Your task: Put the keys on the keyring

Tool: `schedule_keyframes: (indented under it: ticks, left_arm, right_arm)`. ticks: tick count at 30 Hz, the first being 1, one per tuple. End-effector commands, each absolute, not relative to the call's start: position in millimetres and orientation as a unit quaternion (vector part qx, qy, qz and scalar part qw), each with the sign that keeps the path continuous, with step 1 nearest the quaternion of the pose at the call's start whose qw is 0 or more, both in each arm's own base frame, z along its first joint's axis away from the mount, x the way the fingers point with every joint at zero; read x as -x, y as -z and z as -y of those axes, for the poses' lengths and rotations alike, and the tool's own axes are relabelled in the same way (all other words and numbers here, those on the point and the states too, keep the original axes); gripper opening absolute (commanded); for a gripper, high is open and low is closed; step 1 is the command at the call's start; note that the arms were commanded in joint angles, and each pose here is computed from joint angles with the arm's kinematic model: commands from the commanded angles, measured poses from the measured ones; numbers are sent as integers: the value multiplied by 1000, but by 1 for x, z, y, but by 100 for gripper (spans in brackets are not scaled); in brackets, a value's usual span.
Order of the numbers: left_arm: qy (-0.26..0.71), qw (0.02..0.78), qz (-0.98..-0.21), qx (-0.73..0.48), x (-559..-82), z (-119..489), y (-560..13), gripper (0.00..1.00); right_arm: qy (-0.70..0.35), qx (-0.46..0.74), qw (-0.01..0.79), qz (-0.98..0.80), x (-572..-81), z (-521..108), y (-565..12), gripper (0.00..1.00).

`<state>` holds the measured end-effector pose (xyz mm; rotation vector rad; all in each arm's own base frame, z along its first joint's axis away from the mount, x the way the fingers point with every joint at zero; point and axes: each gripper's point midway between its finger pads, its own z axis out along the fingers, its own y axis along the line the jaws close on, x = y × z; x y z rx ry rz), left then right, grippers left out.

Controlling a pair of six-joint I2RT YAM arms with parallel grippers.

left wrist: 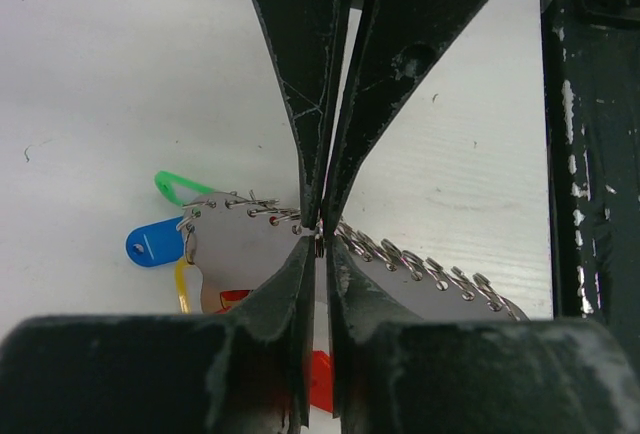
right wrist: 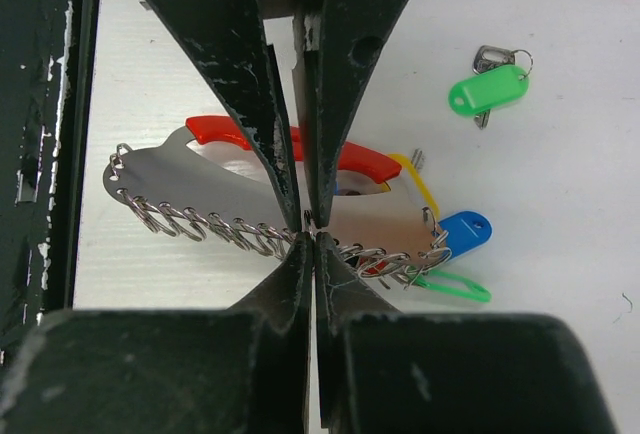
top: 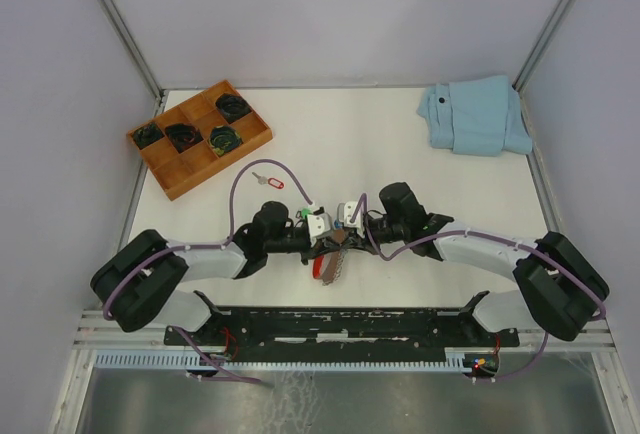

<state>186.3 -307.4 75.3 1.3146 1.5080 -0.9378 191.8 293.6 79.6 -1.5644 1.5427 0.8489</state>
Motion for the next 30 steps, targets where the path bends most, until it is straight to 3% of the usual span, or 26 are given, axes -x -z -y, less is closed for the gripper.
schedule_keyframes:
  ticks: [1, 14, 30]
  left_arm:
    - [372, 511, -566, -529, -199, 318, -118, 20]
    - [250, 603, -673, -348, -265, 262, -135, 44]
    - [189, 555, -781, -214, -307, 219, -102, 54]
  right_arm:
    - [-323, 621, 414, -582, -203, -297, -94, 1]
    - [-323, 641, 441, -539, -207, -274, -111, 1]
    - [-315, 669, 433, -515, -211, -274, -105, 1]
